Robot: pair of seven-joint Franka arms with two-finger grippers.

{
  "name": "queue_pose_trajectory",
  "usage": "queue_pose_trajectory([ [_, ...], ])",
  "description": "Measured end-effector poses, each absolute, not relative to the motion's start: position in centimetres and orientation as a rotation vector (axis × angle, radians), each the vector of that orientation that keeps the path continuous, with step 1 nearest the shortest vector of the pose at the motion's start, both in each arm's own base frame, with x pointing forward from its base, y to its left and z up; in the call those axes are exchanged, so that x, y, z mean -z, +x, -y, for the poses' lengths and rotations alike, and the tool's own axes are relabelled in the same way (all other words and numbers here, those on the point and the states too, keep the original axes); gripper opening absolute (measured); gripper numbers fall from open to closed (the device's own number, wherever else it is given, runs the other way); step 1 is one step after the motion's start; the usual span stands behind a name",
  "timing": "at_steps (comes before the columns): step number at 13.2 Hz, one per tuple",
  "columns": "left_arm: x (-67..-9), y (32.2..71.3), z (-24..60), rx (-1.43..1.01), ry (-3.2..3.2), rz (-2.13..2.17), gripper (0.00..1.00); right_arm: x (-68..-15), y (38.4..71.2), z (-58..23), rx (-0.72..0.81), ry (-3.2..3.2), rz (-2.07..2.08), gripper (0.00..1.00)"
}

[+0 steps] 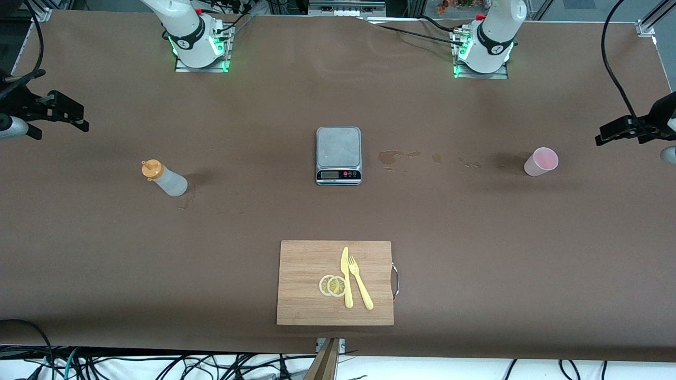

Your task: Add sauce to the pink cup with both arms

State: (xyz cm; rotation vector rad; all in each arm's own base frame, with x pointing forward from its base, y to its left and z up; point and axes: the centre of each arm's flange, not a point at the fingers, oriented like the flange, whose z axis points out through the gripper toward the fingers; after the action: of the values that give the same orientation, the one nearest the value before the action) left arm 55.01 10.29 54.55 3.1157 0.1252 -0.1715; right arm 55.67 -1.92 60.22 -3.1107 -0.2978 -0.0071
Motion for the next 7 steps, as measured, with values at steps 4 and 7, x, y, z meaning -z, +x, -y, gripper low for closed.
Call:
queue_pose_trajectory([
  [4, -49.3, 54.0, -15.4, 0.203, 3.098, -0.168, 1.00, -60.2, 55.7, 1.9, 0.007, -3.111, 0.298, 1.00],
  [7, -44.4, 53.6, -18.6, 0.240, 3.080, -0.090, 1.00, -60.2, 55.7, 1.9, 0.007, -3.111, 0.298, 1.00],
])
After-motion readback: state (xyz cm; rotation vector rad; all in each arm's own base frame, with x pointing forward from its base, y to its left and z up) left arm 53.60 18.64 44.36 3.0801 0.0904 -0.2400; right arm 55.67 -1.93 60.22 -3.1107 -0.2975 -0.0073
